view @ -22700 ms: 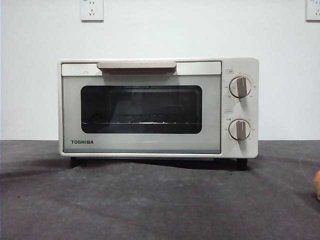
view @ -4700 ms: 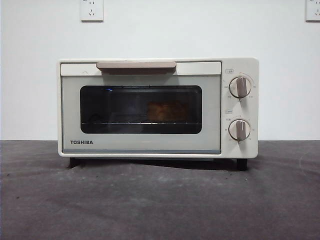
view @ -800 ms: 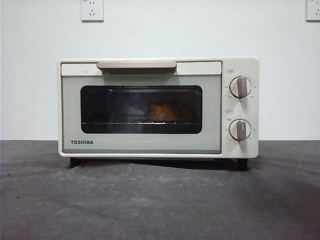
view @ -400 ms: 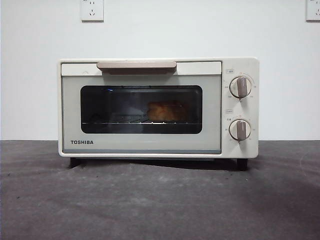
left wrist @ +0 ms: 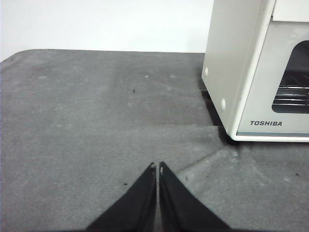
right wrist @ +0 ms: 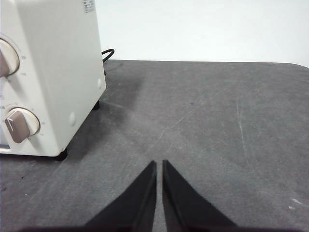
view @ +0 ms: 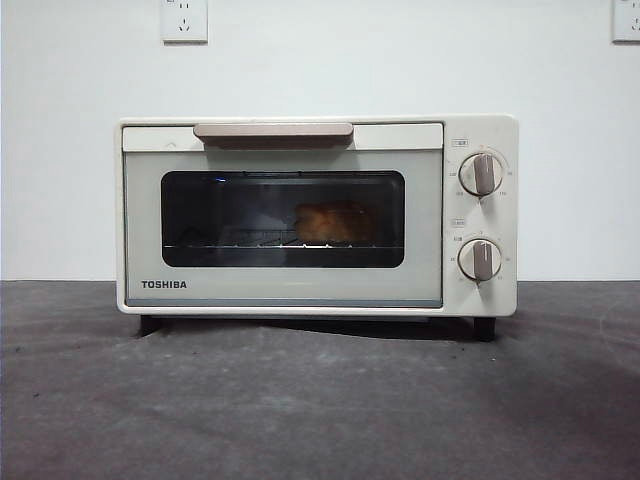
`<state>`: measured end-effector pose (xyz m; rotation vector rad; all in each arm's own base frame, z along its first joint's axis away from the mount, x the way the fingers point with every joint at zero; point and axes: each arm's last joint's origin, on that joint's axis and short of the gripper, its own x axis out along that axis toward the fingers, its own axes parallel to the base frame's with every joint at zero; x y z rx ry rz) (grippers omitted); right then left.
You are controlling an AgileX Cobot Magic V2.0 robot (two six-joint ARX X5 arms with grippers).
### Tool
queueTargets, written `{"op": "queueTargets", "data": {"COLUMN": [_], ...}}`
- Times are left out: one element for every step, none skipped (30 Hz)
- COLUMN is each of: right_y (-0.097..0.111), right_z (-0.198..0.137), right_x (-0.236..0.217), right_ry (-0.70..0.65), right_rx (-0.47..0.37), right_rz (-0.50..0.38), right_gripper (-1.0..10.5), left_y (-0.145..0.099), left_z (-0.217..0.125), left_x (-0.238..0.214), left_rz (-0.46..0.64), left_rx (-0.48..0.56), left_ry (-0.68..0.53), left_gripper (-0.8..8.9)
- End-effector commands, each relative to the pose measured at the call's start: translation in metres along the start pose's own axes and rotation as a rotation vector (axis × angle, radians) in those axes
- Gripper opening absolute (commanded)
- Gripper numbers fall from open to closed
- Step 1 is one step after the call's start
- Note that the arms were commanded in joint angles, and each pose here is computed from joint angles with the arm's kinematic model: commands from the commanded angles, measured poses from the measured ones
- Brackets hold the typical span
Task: The left arm flap open the oven, the right arm pick bread and place it into oven, the left arm flap close the oven
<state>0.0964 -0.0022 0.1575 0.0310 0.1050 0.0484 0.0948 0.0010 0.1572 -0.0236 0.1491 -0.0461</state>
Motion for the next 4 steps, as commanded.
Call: {"op": "queueTargets", "data": {"right_y": [-0.0003,-0.0003,-0.0003,-0.0003], "right_z": [-0.0007,-0.0007,-0.0007,-0.0007], "right_x": [0.0004,0.0004,0.0004,0.0004], "right_ry": [-0.009,-0.009,-0.009,-0.009], "right_rx": [-0.009,-0.009,-0.009,-0.009], "right_rz": [-0.003,-0.003,-0.003,-0.003], "right_gripper": [0.2,0.2,0.2,0.2], "left_y": [0.0004,0.0004,0.0004,0.0004], "left_z": [-0.0072,-0.0072,-0.0072,-0.0072], "left_x": [0.0019,0.0019,0.0019,0.0019], "left_rz": [0.000,0.000,0.000,0.000], "left_rx": [-0.003,-0.003,-0.003,-0.003], "left_ry": [0.025,0.025,0.025,0.025], "left_gripper": [0.16,0.16,0.16,0.16]}}
